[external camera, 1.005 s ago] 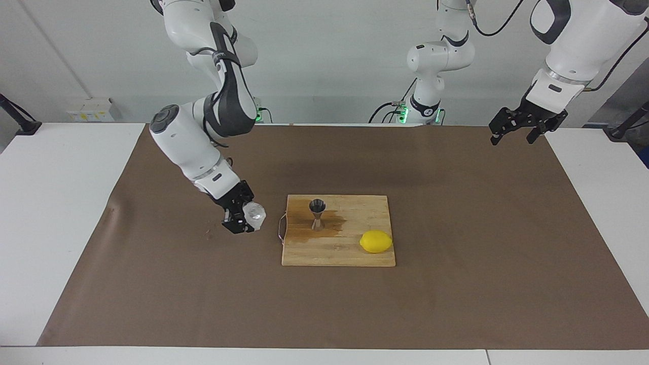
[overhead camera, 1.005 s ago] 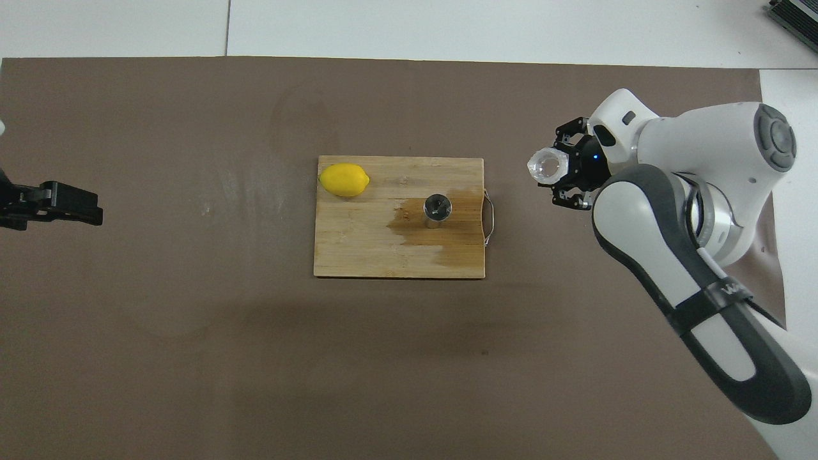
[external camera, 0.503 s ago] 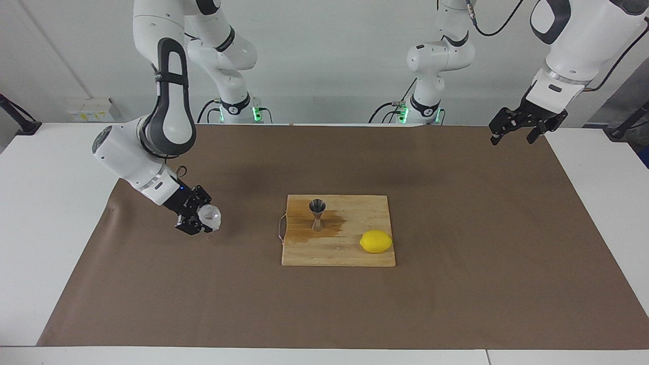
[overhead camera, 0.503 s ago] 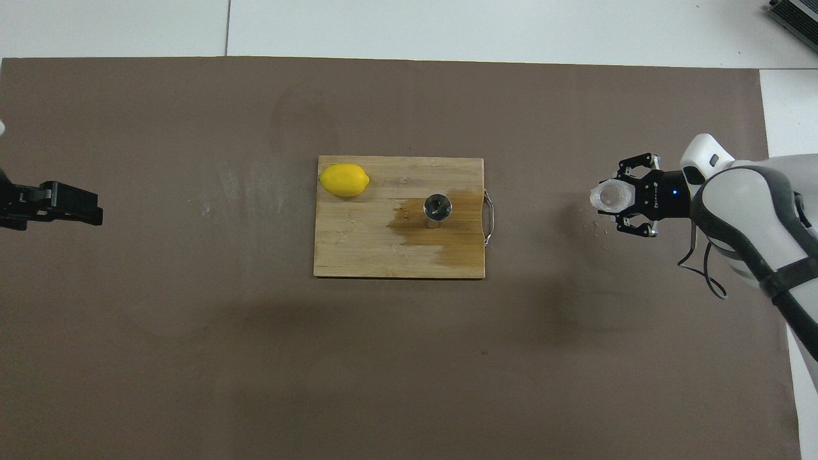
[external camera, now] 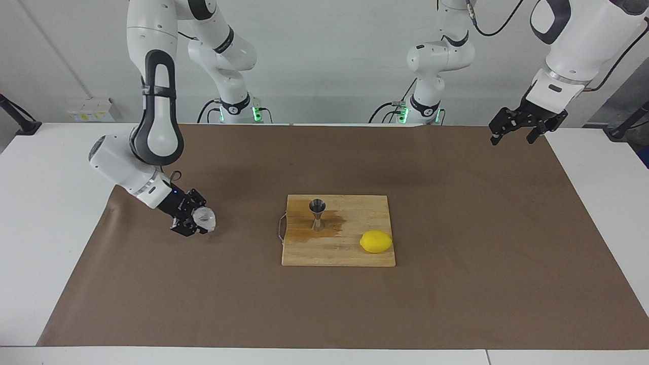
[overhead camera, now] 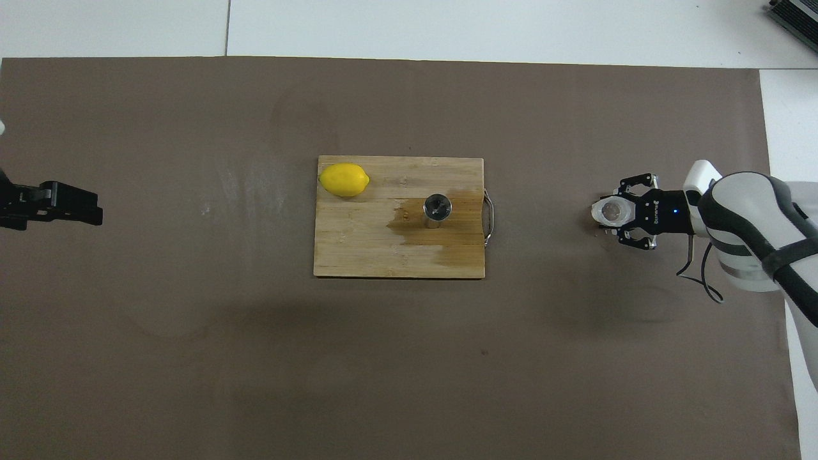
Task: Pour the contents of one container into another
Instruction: 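Lower the white cup onto the table and open the right gripper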
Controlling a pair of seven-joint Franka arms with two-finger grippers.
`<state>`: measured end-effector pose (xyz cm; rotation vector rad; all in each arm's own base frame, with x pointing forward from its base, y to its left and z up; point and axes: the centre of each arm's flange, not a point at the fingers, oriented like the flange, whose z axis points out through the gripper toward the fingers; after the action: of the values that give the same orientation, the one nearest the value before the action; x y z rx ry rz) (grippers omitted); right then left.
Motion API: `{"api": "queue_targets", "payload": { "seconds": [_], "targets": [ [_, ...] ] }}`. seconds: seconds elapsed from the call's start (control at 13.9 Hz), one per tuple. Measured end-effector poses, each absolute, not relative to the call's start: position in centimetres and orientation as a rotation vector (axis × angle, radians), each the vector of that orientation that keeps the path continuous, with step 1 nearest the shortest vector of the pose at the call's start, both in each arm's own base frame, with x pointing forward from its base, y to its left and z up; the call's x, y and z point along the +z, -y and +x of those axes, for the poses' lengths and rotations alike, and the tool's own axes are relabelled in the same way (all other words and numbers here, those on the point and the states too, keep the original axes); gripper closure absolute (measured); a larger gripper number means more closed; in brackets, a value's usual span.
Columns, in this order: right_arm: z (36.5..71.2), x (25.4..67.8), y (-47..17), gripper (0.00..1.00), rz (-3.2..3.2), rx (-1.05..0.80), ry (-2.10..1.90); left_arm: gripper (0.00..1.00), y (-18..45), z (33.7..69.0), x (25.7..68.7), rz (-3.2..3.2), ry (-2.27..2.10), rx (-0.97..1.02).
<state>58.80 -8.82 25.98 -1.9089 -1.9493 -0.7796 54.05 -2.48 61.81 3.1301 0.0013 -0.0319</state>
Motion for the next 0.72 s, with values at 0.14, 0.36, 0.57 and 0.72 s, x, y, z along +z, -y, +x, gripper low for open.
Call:
{"api": "queue_targets", "payload": {
  "seconds": [0.14, 0.36, 0.57, 0.72],
  "targets": [
    [58.9, 26.1, 8.6, 0.21, -1.905, -0.783, 1.953, 0.0, 2.5, 54.1, 61.8, 3.13, -0.001, -0.032],
    [59.5, 28.5, 7.7, 0.0, -1.936, -0.775, 1.951, 0.0, 2.5, 54.0, 61.8, 3.13, -0.001, -0.032],
    [59.6, 33.4, 6.0, 0.0, -2.071, -0.64, 1.868, 0.0, 2.5, 54.0, 61.8, 3.13, -0.001, -0.032],
    [59.1, 35.7, 5.5, 0.0, -2.188, -0.559, 1.731, 0.0, 2.5, 54.0, 61.8, 3.13, -0.001, -0.032]
  ]
}}
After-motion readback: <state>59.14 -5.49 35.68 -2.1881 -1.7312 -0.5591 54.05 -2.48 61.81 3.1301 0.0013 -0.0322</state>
